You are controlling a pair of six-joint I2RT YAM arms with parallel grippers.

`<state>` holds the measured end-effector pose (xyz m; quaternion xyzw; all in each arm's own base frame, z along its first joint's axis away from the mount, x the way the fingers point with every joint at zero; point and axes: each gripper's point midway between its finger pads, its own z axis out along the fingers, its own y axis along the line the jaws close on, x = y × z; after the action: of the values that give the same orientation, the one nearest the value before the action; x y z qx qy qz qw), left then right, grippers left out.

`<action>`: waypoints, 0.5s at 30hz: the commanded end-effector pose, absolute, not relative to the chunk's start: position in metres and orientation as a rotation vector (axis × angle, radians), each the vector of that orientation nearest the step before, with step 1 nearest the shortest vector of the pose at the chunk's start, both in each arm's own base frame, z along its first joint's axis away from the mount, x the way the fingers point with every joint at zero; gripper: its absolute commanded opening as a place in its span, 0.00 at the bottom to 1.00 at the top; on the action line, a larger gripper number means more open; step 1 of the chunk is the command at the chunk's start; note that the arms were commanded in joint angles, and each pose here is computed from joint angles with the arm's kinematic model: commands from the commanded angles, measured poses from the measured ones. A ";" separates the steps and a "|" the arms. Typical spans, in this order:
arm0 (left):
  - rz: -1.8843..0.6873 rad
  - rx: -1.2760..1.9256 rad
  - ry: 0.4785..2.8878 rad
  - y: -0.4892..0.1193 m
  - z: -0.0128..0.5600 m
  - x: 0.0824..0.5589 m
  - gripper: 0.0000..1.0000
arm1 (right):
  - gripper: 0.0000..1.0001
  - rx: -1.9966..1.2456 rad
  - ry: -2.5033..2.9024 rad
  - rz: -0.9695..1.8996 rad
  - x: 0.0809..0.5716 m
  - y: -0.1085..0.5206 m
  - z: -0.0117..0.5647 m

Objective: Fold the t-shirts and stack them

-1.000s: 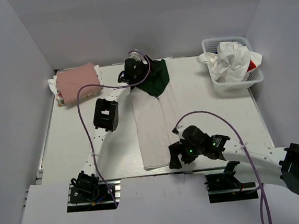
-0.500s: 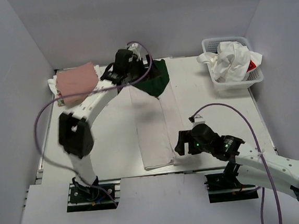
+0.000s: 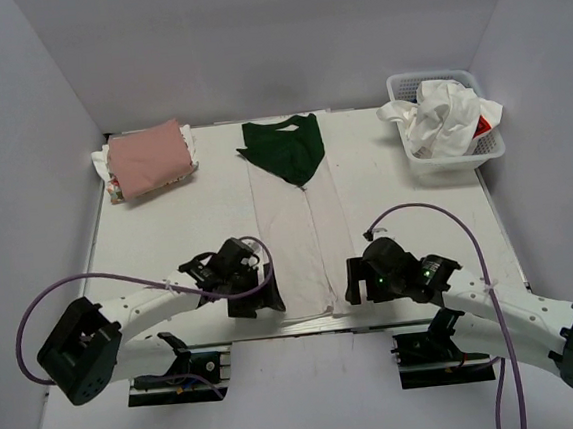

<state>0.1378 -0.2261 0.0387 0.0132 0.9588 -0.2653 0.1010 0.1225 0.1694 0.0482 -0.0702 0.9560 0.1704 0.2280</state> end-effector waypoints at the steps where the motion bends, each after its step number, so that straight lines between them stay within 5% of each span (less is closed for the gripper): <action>1: -0.906 0.028 2.846 -0.238 0.051 0.112 0.93 | 0.90 -0.241 2.664 0.548 0.113 0.177 0.039; 6: -0.902 0.096 2.906 -0.247 0.034 0.093 0.85 | 0.90 -0.234 2.707 0.529 0.109 0.174 0.031; 10: -0.844 0.146 2.977 -0.252 0.018 0.083 0.66 | 0.85 -0.212 2.741 0.562 0.101 0.175 0.026; 12: -0.768 0.145 3.004 -0.245 0.009 0.081 0.48 | 0.79 -0.206 2.747 0.577 0.098 0.175 0.025; 15: -0.722 0.148 2.995 -0.246 0.007 0.085 0.38 | 0.63 -0.185 2.751 0.589 0.097 0.175 0.023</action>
<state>0.0791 -0.2542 0.0167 0.0493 0.9619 -0.2686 0.0099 0.0997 0.1712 0.0236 -0.0762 0.9647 0.1894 0.1666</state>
